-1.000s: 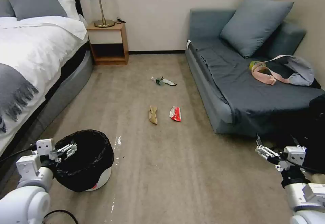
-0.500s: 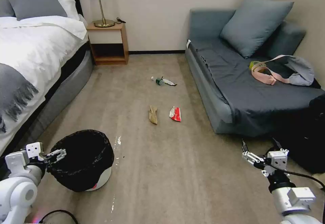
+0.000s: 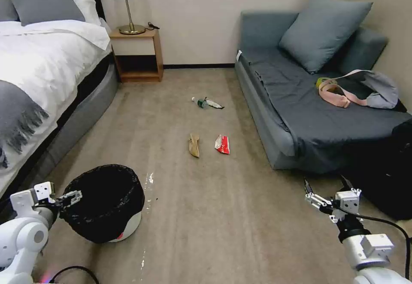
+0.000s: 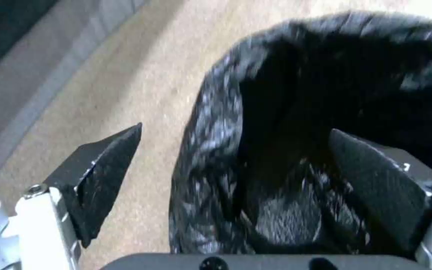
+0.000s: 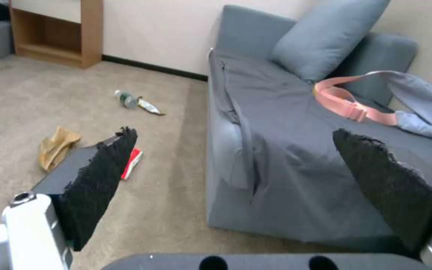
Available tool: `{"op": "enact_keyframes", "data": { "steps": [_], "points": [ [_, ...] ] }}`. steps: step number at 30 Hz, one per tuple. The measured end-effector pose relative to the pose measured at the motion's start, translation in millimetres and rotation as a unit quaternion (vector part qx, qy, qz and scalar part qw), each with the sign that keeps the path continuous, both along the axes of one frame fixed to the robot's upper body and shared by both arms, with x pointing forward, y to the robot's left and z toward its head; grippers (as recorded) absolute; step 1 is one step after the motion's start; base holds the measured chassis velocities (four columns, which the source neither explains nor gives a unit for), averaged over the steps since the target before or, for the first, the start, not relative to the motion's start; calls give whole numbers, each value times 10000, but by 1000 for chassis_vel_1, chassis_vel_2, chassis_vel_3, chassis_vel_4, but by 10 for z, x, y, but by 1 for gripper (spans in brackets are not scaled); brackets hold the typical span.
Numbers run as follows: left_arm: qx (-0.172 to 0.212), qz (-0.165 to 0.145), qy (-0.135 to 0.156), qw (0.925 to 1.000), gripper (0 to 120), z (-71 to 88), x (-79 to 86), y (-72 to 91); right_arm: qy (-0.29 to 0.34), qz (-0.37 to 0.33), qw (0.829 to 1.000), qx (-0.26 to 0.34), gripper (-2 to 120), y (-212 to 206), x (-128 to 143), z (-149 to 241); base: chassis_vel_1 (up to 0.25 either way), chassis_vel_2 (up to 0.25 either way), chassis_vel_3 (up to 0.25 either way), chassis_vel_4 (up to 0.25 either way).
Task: Pick up the trash bin, then pick up the garbage on the floor and place it into the trash bin.
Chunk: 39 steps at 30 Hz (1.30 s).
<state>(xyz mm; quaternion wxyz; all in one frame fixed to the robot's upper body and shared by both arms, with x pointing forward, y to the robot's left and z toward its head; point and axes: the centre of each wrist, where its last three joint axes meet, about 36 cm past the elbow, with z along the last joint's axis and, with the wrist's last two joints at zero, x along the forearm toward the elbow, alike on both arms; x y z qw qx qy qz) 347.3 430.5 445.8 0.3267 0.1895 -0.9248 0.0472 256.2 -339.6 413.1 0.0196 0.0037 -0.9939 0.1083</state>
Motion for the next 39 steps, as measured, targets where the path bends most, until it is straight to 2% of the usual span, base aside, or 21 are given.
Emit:
{"op": "enact_keyframes", "data": {
  "steps": [5,6,11,12,13,17,19,20,21,27,29,30,33,35,39],
  "points": [
    [-18,14,58,10000,100,-44,0,12,-7,11,10000,15,100,15,3,8,0,0,0,0],
    [-109,86,199,9997,100,-184,29,42,-3,8,9999,114,100,86,1,-7,0,0,0,0],
    [-213,141,324,9992,95,-323,95,70,54,2,9999,126,100,119,-26,-52,0,0,0,0],
    [-245,165,380,9988,88,-376,114,89,54,-11,9999,125,100,116,-29,-56,0,0,0,0],
    [-245,165,380,9988,88,-376,114,89,54,-11,9999,125,100,116,-29,-56,0,0,0,0],
    [-317,177,436,9984,72,-444,133,116,45,-65,9999,94,100,81,-32,-61,0,0,0,0],
    [-331,177,440,9983,68,-455,135,122,44,-77,9999,93,100,76,-33,-66,0,0,0,0],
    [-355,180,443,9982,59,-474,134,128,44,-96,9999,94,100,71,-34,-76,0,0,0,0],
    [-355,180,443,9982,59,-474,134,128,44,-96,9999,94,100,71,-34,-76,0,0,0,0],
    [-402,174,441,9981,35,-500,115,139,24,-115,9999,119,100,89,-36,-73,0,0,0,0],
    [-410,171,439,9980,32,-501,112,138,18,-118,9999,119,100,91,-35,-70,0,0,0,0],
    [-425,154,430,9981,24,-501,106,131,9,-121,9999,119,100,93,-33,-65,0,0,0,0],
    [-447,128,422,9980,18,-502,99,124,-4,-124,9999,119,100,98,-32,-53,0,0,0,0],
    [-503,51,400,9979,8,-504,85,111,-12,-127,9998,121,100,106,-33,-38,0,0,0,0],
    [-548,-13,347,9979,5,-490,57,83,36,-172,9997,173,100,145,-15,18,0,0,0,0]
  ]
}}
